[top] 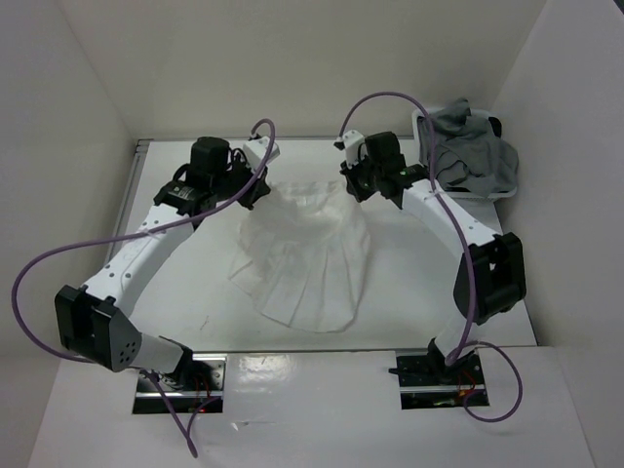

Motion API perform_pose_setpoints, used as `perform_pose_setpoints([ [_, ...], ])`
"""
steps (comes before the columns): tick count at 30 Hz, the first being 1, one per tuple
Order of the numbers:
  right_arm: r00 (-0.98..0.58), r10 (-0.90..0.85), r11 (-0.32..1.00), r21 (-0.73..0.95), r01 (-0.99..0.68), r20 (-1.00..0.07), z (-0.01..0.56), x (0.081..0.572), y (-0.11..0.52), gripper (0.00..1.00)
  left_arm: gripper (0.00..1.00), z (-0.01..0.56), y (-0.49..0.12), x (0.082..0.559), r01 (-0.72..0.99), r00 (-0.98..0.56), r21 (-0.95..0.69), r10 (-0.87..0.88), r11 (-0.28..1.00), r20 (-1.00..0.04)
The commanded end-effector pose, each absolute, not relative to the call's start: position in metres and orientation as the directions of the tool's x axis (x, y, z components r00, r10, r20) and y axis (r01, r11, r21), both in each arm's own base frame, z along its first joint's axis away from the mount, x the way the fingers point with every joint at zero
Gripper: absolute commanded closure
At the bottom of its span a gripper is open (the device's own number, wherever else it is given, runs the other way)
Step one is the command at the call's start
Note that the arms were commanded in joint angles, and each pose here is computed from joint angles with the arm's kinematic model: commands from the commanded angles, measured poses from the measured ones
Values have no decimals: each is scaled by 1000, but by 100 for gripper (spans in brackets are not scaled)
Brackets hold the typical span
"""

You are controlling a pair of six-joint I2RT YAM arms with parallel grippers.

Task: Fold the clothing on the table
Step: Flatten the skirt out

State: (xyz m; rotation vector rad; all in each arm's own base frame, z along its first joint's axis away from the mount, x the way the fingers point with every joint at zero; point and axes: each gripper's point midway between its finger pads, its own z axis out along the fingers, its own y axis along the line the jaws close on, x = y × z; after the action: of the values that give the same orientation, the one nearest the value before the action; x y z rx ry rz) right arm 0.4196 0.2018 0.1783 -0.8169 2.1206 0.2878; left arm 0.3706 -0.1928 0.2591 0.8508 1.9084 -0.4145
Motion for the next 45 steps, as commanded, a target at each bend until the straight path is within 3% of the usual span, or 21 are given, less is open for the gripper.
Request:
perform_pose_setpoints([
  [1,-381,-420,749,-77,-659,-823,207,418,210,100,99,278,-186,374,686,-256,64,323,724,-911],
  [16,-84,-244,733,-127,-669,-966,360,381,155,100,99,317,-137,373,570,-179,81,220,817,-959],
  [22,-115,-209,753,-85,-653,-971,351,383,127,100,99,323,-127,370,567,-162,71,195,821,-967],
  [34,-205,-225,713,-18,-701,-953,323,379,131,100,99,322,-120,364,601,-160,28,155,799,-975],
  [45,6,-213,665,-150,-731,-977,396,318,146,100,100,378,-124,315,692,-38,96,169,715,-985],
])
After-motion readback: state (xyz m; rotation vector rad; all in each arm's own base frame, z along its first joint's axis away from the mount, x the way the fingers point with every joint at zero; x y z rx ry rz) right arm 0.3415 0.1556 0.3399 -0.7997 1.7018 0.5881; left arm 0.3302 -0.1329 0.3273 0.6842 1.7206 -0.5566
